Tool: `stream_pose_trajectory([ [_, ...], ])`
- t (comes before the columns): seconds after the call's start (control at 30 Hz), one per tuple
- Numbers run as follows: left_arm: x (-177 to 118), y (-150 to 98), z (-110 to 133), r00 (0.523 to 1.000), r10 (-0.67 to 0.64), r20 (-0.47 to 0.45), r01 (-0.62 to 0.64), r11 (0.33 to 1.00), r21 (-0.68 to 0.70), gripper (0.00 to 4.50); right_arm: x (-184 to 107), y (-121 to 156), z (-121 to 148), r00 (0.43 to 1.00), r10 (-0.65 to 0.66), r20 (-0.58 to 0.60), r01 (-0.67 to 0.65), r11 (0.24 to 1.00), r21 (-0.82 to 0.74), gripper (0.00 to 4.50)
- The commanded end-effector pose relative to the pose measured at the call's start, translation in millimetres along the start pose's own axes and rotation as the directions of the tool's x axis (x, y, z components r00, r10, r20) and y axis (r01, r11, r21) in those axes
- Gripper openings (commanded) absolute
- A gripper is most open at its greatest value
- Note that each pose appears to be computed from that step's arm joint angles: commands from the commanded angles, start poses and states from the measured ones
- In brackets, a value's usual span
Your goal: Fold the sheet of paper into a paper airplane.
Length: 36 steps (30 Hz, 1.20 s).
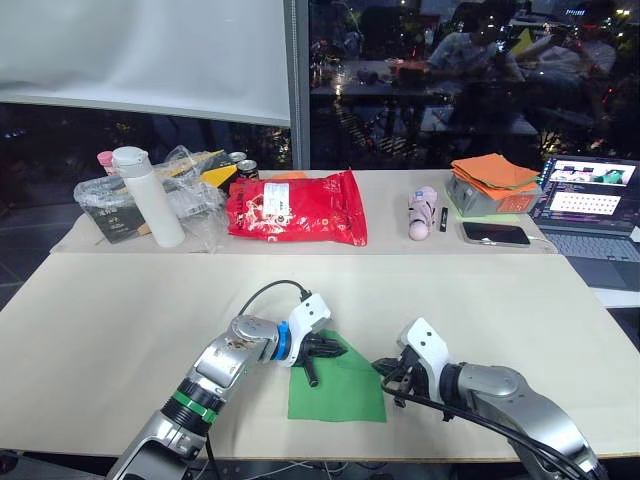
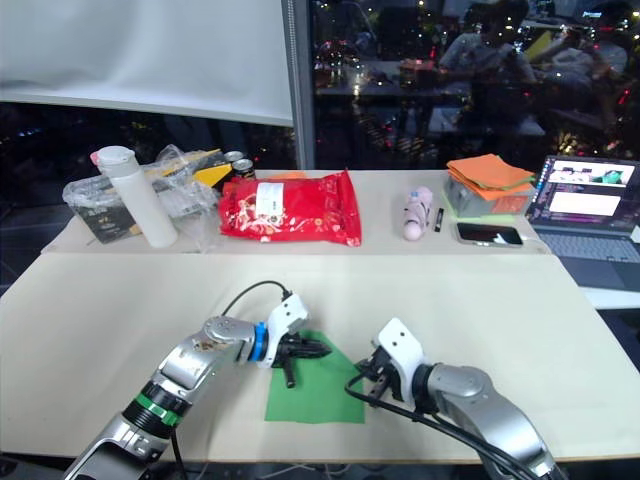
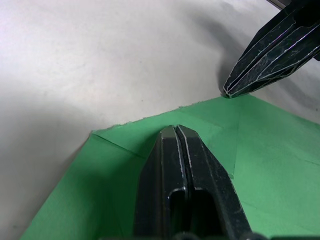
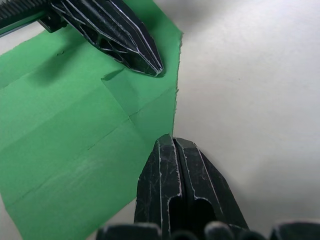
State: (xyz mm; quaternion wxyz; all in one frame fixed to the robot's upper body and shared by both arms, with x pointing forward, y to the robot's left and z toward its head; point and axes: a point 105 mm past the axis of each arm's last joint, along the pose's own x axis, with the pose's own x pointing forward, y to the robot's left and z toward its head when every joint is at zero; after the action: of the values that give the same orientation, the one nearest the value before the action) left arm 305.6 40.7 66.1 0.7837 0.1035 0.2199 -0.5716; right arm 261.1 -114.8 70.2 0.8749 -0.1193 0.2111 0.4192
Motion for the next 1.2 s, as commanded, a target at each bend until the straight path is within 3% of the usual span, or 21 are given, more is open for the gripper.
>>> stream_pose_trajectory([
  [0.03,1,-1,-3,1.0,-0.005,-0.014,0.005,1.0,-0.001,0.0,-3,3,21,0.997,0.023,0.072,-0.021,0.999,-0.034,0.03],
  [0.13,0,-1,-3,1.0,-0.01,-0.017,0.01,1.0,0.0,0.0,0,2,7,1.0,0.014,0.027,-0.014,1.0,-0.02,0.03],
  [0.27,1,2,4,1.0,0.004,0.015,-0.004,1.0,-0.029,0.0,9,13,22,0.992,0.058,0.108,-0.058,0.998,-0.009,0.03],
  [0.5,6,6,16,0.998,0.022,0.056,-0.017,0.996,-0.082,0.0,23,18,0,0.998,0.059,-0.001,-0.059,0.998,-0.039,0.03],
  [0.73,3,16,1,0.996,0.092,0.006,-0.092,0.993,-0.073,0.0,27,18,-3,0.999,0.047,-0.004,-0.048,0.998,-0.04,0.03],
  [0.9,-9,27,3,0.986,0.165,0.03,-0.162,0.982,-0.099,0.0,28,17,-4,0.999,0.049,-0.006,-0.049,0.998,-0.043,0.03],
  [1.1,-17,31,21,0.97,0.213,0.112,-0.198,0.971,-0.135,0.0,33,18,4,0.997,0.076,0.005,-0.075,0.995,-0.071,0.03],
  [1.2,-30,32,34,0.952,0.234,0.198,-0.177,0.947,-0.267,0.0,37,16,7,0.997,0.077,0.002,-0.077,0.993,-0.091,0.03],
])
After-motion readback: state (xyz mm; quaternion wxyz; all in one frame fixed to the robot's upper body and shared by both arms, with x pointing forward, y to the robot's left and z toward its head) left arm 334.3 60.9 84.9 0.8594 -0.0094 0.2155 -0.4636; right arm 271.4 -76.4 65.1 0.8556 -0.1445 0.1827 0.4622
